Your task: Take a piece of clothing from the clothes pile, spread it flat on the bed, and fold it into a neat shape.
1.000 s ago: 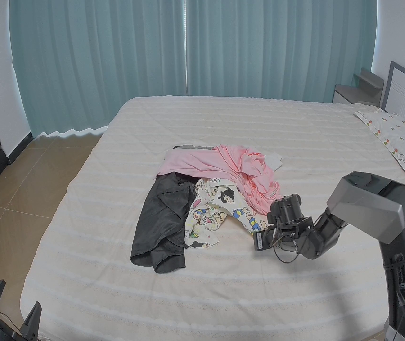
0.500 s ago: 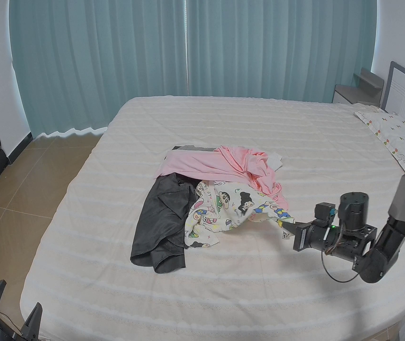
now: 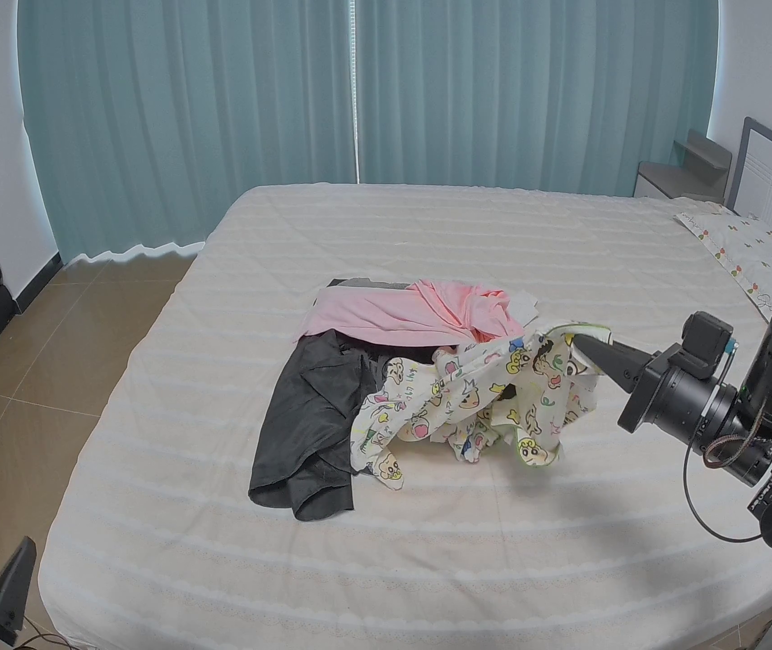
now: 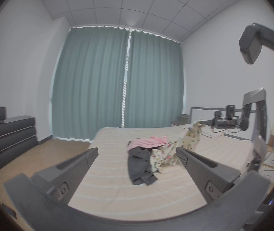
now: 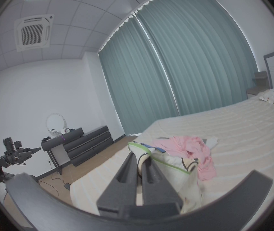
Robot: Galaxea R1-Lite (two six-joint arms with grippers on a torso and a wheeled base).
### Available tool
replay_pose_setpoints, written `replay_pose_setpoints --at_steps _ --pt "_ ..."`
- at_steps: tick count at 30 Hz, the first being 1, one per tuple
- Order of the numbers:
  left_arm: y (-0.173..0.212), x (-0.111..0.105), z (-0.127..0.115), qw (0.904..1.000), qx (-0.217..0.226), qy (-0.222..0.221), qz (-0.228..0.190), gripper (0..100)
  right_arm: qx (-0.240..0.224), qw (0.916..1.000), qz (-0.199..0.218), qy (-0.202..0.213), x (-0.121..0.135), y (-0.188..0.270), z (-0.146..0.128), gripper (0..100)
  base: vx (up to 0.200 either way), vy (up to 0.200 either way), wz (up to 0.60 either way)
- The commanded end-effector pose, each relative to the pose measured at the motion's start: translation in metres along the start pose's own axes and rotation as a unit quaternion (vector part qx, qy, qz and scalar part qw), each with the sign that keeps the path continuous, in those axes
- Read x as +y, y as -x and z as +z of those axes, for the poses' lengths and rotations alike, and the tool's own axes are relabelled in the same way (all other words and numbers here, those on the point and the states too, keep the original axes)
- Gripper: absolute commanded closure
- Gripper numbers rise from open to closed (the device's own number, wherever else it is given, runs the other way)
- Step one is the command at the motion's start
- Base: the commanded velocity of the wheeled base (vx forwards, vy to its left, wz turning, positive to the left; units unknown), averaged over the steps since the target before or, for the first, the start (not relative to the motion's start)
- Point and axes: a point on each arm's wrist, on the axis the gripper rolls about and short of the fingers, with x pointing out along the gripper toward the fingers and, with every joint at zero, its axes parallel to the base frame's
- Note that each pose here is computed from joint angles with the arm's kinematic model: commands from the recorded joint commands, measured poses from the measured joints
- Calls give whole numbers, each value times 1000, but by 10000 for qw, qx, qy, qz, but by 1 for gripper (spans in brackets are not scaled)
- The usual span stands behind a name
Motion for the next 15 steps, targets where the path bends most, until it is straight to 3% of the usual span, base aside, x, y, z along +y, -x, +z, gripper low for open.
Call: replay_pose_setpoints --at_steps 1,4,5,6,7,12,15 --pt "-89 -4 28 9654 1686 228 -1976 0 -433 9961 768 -21 43 7 35 100 0 0 0" --pt "-124 -10 9 9413 2474 93 -2296 0 -461 9957 808 -20 45 7 37 100 0 0 0" --pt "-126 -10 7 9396 2517 90 -2317 0 -469 9956 810 -19 45 7 37 100 0 0 0" --pt "-149 -19 -9 9200 2943 0 -2586 0 -564 9949 837 -9 47 4 42 100 0 0 0" --pt "-158 -23 -14 9145 3016 -23 -2698 0 -617 9945 844 -3 47 4 45 100 0 0 0" --pt "-194 -40 -49 8994 3197 -94 -2981 0 -753 9928 929 -5 54 0 53 100 0 0 0" --pt "-198 -45 -69 8968 3310 -222 -2927 0 -745 9914 1076 -28 62 -2 54 100 0 0 0"
